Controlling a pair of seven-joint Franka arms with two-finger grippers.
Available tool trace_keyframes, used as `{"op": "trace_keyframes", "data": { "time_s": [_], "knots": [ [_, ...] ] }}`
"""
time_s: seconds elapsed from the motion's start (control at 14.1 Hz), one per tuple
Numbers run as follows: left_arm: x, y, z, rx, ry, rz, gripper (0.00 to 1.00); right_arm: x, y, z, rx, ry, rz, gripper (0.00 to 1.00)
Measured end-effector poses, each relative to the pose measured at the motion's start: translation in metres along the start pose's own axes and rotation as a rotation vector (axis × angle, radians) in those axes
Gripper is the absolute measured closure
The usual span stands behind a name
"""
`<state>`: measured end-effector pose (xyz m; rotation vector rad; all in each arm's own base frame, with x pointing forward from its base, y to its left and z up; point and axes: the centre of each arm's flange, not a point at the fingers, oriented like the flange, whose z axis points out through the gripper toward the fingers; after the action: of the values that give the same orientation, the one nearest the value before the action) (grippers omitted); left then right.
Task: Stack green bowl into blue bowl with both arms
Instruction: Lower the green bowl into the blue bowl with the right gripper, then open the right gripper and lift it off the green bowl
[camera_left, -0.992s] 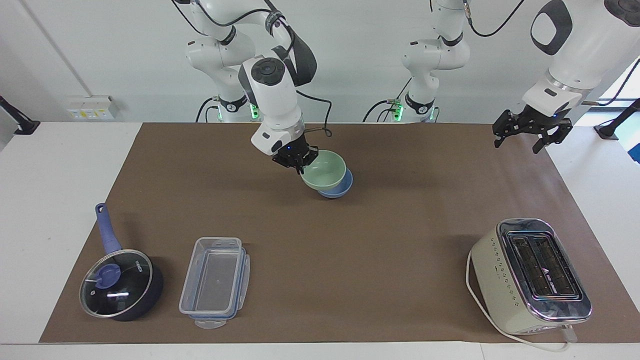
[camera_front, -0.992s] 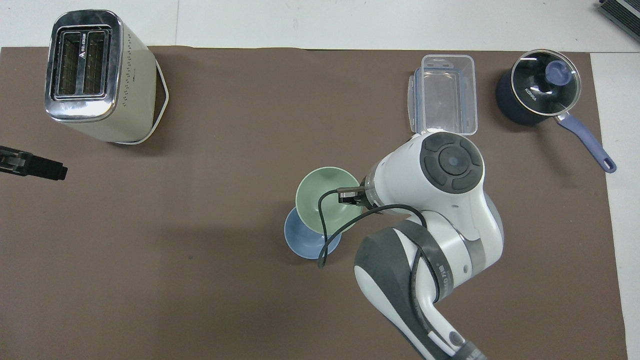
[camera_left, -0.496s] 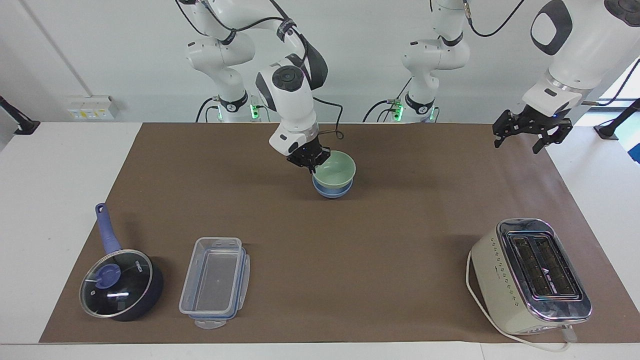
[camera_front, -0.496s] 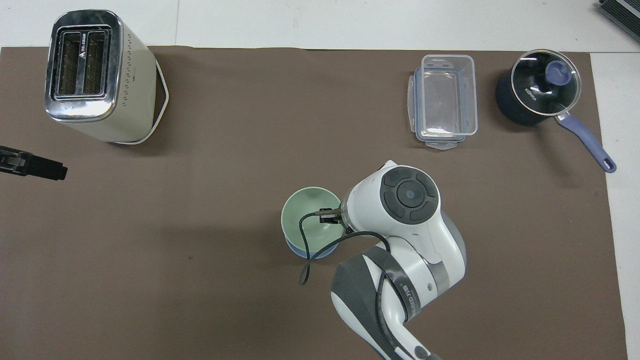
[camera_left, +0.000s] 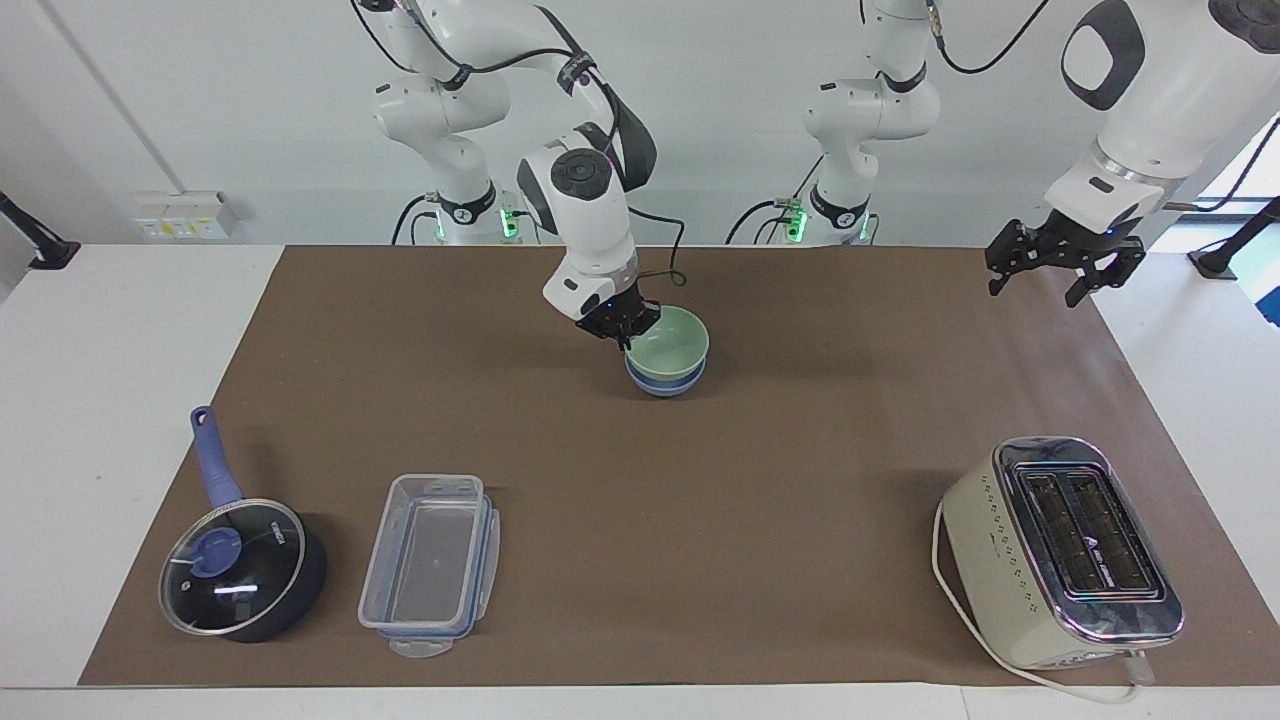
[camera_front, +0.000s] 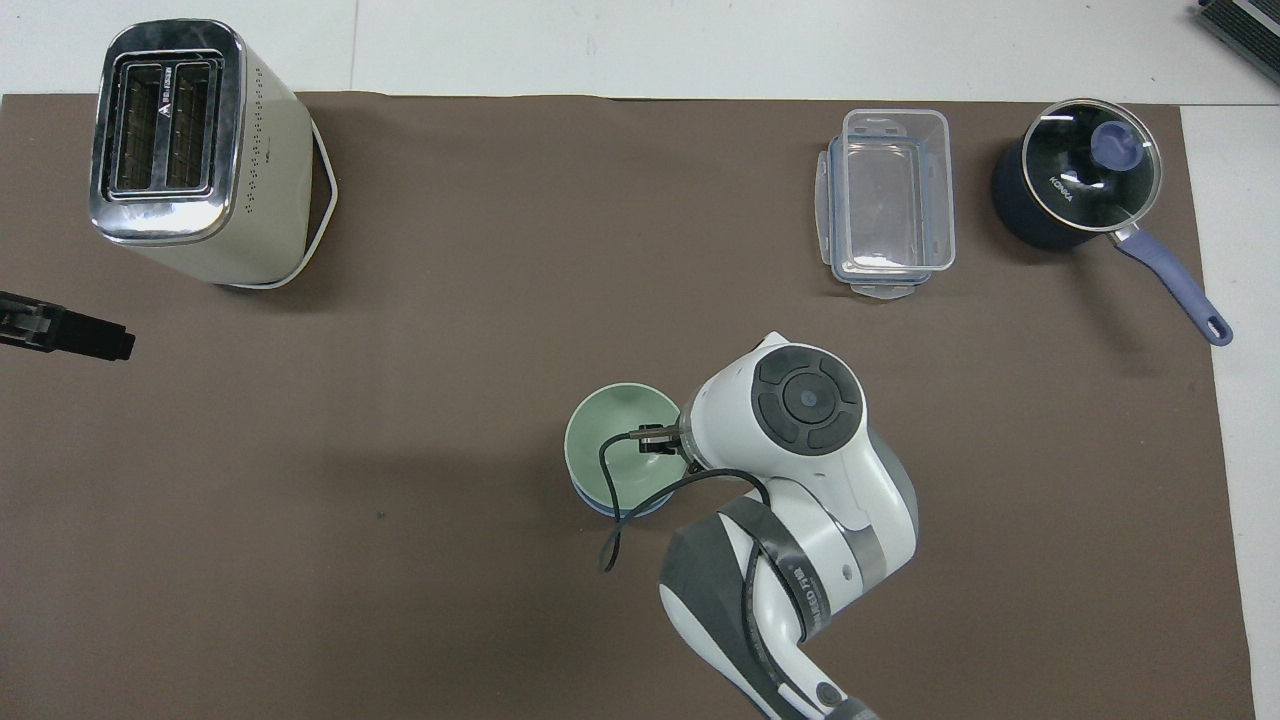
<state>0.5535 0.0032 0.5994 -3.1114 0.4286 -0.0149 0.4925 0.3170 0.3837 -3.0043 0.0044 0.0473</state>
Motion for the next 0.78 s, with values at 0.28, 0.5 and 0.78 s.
{"op": "trace_keyframes", "data": {
  "time_s": [0.28, 0.5, 0.78],
  "knots": [
    [0.000, 0.000, 0.000, 0.000, 0.000, 0.000, 0.00, -0.002, -0.008, 0.017, 0.000, -0.013, -0.013, 0.96],
    [0.000, 0.000, 0.000, 0.000, 0.000, 0.000, 0.00, -0.003, -0.008, 0.020, -0.003, -0.018, -0.014, 0.96],
    [0.000, 0.000, 0.000, 0.000, 0.000, 0.000, 0.00, -0.007, -0.005, 0.027, -0.012, -0.032, -0.013, 0.96]
  ]
}}
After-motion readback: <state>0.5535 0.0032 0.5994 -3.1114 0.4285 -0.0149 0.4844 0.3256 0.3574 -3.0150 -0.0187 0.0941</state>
